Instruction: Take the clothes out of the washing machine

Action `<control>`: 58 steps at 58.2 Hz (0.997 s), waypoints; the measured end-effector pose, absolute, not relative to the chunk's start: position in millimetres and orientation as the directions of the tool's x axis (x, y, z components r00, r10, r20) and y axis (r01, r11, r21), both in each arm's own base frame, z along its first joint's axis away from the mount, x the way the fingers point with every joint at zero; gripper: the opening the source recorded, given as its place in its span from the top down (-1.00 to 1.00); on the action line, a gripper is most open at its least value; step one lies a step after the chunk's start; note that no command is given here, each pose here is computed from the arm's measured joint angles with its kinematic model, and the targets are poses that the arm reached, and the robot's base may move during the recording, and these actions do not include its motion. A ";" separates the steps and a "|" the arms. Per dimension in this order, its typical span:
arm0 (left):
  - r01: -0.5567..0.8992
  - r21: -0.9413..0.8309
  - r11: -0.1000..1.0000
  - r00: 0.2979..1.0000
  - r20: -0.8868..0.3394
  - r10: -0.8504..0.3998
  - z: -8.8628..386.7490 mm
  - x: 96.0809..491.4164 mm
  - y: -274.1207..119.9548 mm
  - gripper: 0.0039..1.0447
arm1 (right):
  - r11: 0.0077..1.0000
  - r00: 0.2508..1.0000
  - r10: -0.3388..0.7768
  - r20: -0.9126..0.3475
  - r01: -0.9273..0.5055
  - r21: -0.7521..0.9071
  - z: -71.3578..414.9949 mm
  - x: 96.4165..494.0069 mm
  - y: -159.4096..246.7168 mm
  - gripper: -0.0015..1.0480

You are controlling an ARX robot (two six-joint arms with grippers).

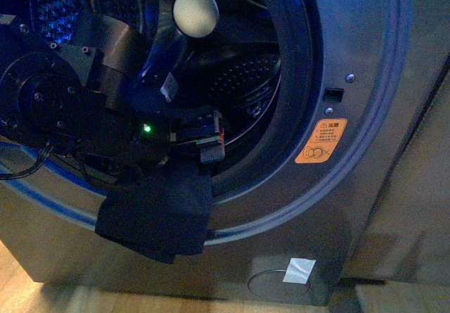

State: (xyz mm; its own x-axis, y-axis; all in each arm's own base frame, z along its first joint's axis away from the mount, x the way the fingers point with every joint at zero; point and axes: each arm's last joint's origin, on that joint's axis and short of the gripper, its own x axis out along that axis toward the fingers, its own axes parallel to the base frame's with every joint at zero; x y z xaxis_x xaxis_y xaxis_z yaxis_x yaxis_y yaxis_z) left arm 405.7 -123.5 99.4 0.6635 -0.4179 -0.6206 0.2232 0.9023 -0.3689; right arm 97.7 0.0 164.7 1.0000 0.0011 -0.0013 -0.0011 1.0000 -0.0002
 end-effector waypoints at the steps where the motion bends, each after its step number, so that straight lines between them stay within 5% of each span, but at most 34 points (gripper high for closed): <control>1: 0.225 -0.369 0.902 0.663 -0.621 -0.419 99.4 405.5 -124.2 -0.88 | 1.000 1.000 0.001 -0.001 -0.001 0.000 164.7 97.7 0.0 -0.86; 43: 0.222 -0.102 0.970 0.677 -0.699 -0.229 90.0 408.6 -106.8 -0.88 | 1.000 1.000 0.001 -0.001 -0.001 0.000 164.7 97.7 0.0 -0.86; 58: 0.177 -0.055 0.983 0.712 -0.683 -0.167 91.7 408.9 -92.9 -0.21 | 1.000 1.000 0.001 -0.001 -0.001 0.000 164.7 97.7 0.0 -0.86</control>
State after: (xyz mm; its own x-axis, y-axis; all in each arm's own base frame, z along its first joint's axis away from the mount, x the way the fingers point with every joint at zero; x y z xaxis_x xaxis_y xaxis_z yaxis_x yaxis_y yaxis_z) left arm 408.9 -92.9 91.7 0.7116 -0.1666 -0.6826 0.1769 0.9827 -0.0555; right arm 97.7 0.0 164.7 1.0000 0.0011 -0.0013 -0.0011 1.0000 -0.0002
